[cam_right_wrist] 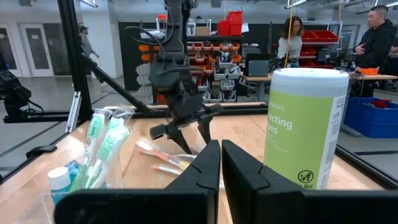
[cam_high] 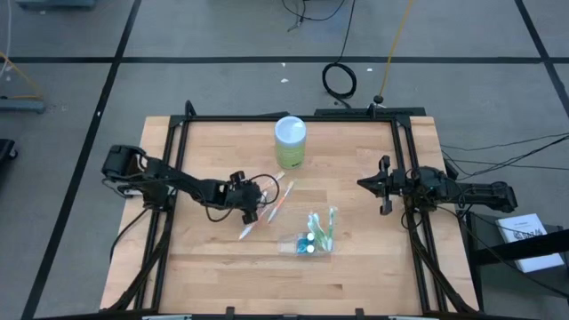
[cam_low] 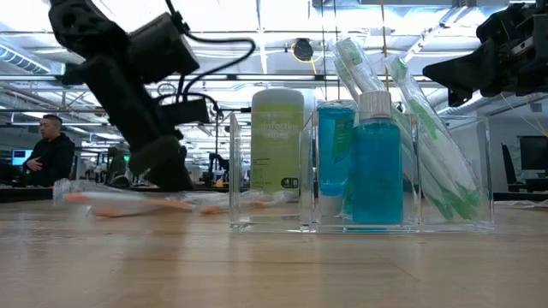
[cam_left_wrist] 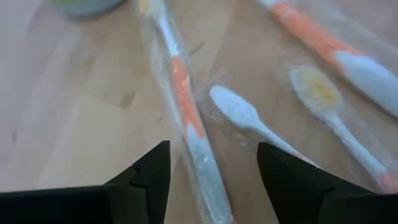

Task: Pick & Place toothbrushing station
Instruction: Put the orange toothbrush into the left section of the transparent organizer

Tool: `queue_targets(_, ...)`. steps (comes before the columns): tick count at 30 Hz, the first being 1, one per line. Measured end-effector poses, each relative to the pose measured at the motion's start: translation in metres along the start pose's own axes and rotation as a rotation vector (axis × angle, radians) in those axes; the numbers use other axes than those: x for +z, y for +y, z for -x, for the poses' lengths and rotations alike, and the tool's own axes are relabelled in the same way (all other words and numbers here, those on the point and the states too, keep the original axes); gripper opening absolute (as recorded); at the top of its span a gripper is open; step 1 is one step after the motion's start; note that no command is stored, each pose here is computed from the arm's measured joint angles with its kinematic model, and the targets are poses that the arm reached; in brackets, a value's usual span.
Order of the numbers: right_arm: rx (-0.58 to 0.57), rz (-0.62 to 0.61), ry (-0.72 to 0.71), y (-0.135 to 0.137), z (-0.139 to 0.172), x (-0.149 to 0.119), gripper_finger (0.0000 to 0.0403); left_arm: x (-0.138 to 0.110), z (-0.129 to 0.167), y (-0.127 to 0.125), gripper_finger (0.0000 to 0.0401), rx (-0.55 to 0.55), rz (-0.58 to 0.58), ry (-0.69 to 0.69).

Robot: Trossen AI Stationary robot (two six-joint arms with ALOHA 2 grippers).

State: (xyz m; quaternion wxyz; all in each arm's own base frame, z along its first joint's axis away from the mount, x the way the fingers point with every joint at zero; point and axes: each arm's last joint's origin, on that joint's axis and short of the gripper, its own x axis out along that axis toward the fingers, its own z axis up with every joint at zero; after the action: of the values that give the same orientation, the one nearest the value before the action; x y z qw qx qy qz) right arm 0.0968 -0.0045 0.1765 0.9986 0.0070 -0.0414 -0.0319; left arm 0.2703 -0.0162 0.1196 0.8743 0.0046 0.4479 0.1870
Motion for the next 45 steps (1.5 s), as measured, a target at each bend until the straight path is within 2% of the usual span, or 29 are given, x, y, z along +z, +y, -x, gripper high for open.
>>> queue_targets(4,0.0,0.0,0.0,0.0,0.0,0.0,0.0008,-0.002,-0.01,0.003,0.0204,0.012,0.105,0.025)
queue_targets(10,0.0,0.0,0.001,0.0,0.0,0.0,0.0007,-0.004,-0.018,0.006,0.0169,-0.059,0.21,0.073)
queue_targets(14,0.0,0.0,0.001,0.0,0.0,0.0,0.0008,-0.005,-0.018,0.008,0.0121,-0.052,0.238,0.084)
queue_targets(21,0.0,0.0,0.001,0.0,0.0,0.0,0.0007,-0.006,-0.018,0.008,0.0009,-0.053,0.239,0.092)
queue_targets(30,0.0,0.0,0.001,0.0,0.0,0.0,0.0007,0.0,-0.005,0.008,0.0001,-0.084,0.238,0.052)
queue_targets(32,0.0,0.0,0.001,0.0,0.0,0.0,0.0008,0.004,0.007,0.008,0.0,-0.118,0.227,0.027)
queue_targets(40,0.0,0.0,0.001,0.0,0.0,0.0,0.0007,0.028,0.066,0.006,0.0,-0.229,0.195,-0.231)
queue_targets(45,0.0,0.0,-0.001,0.0,0.0,0.0,0.0008,0.031,0.094,0.005,0.0,-0.246,0.18,-0.329)
